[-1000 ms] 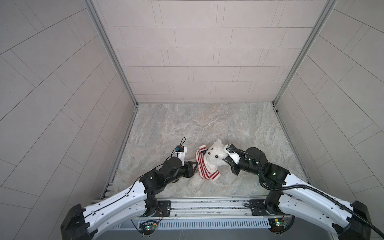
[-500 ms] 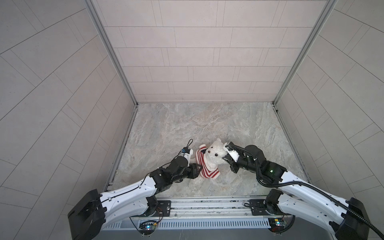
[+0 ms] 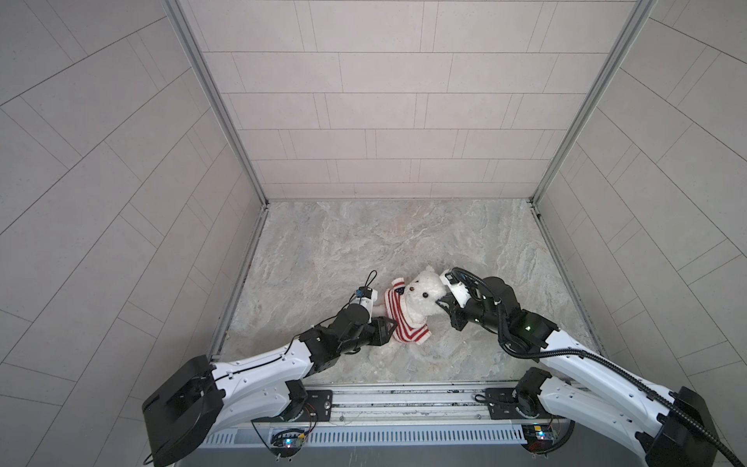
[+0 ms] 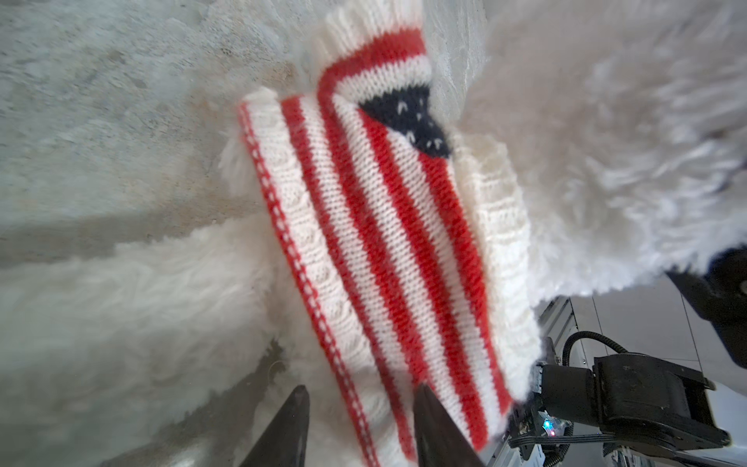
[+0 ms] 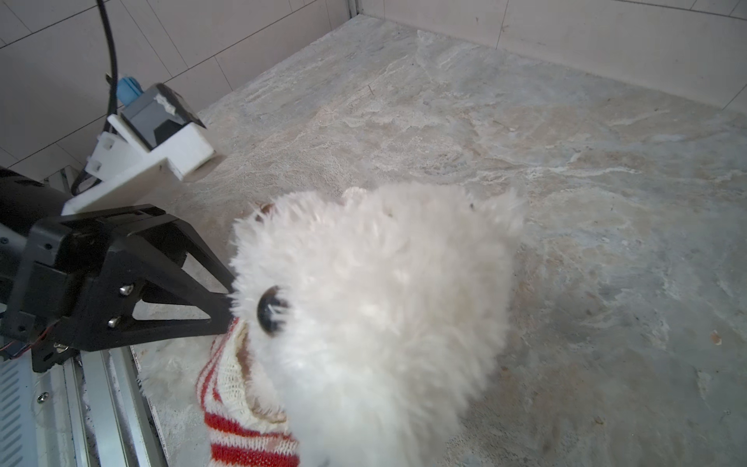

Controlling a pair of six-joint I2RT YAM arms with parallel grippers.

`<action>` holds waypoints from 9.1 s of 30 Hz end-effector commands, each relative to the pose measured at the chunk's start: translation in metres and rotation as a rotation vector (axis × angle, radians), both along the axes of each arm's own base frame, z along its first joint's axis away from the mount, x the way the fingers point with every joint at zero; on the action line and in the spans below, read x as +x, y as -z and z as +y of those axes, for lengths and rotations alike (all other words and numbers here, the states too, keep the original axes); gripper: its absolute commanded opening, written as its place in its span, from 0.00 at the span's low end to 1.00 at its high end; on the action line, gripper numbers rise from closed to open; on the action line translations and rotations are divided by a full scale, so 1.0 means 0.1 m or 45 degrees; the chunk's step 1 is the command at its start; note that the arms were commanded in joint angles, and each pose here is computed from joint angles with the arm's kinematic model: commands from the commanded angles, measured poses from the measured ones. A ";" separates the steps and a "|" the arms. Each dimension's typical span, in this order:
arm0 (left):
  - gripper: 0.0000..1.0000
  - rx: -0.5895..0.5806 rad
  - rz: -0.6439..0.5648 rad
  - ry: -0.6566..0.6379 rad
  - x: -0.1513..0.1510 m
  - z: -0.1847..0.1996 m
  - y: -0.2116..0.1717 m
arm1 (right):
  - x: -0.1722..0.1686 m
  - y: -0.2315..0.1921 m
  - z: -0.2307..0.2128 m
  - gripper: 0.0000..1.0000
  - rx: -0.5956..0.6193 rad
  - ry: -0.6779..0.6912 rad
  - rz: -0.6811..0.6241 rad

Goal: Dress the teddy bear

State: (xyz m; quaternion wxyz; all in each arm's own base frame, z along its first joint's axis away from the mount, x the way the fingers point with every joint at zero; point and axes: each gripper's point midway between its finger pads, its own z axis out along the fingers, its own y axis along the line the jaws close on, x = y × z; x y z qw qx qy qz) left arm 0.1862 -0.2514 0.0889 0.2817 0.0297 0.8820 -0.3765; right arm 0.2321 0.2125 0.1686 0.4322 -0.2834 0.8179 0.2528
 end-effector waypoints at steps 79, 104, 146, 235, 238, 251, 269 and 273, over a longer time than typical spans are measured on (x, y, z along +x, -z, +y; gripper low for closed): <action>1.00 -0.140 -0.290 0.015 0.14 0.25 -1.12 | -0.26 -1.02 0.17 0.00 0.312 -0.372 -0.443; 0.13 -0.193 -0.336 -0.063 0.11 0.47 -1.37 | -0.13 -1.29 0.38 0.00 0.205 -0.598 -0.875; 0.47 -0.545 -0.155 0.029 0.17 0.40 -1.43 | -0.04 -1.81 0.41 0.00 0.245 -0.720 -1.322; 0.28 -0.203 -0.301 -0.040 0.01 0.77 -1.12 | -0.03 -1.47 0.24 0.00 0.204 -0.445 -0.933; 0.42 -0.183 -0.322 -0.019 0.02 0.75 -1.23 | -0.04 -1.44 0.27 0.00 0.201 -0.482 -0.913; 0.82 -0.216 -0.552 0.219 -0.12 0.58 -2.03 | -0.30 -1.31 0.51 0.00 0.281 -0.819 -0.846; 0.61 -0.254 -0.520 0.558 -0.09 0.06 -2.15 | -0.41 -1.26 0.62 0.00 0.311 -0.983 -0.801; 0.44 -0.255 -0.502 0.581 -0.13 0.00 -2.09 | -0.37 -1.25 0.63 0.00 0.304 -0.970 -0.804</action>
